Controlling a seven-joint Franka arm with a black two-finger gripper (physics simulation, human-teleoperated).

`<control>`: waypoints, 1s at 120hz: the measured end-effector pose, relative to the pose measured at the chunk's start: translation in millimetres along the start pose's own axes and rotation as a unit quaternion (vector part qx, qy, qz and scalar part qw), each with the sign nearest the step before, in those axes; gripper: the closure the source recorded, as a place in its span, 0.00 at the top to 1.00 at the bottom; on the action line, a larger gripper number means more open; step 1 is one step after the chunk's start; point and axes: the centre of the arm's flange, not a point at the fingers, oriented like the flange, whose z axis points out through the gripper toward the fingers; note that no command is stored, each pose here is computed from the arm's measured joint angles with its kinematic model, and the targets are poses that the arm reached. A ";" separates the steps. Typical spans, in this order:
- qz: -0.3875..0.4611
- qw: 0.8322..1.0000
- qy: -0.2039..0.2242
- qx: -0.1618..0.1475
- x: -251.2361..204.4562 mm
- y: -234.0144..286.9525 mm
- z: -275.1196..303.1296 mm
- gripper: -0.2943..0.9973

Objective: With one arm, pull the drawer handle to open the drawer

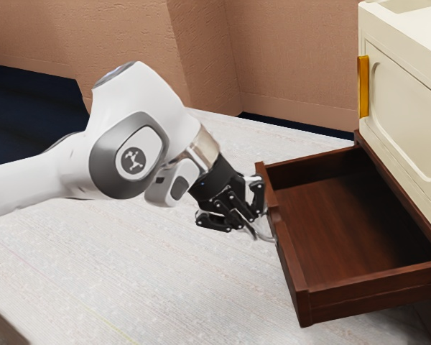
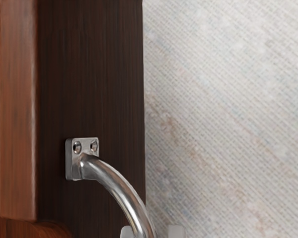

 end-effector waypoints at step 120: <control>0.002 0.994 -0.097 -0.049 -10.3 -40.4 -181.7 0.52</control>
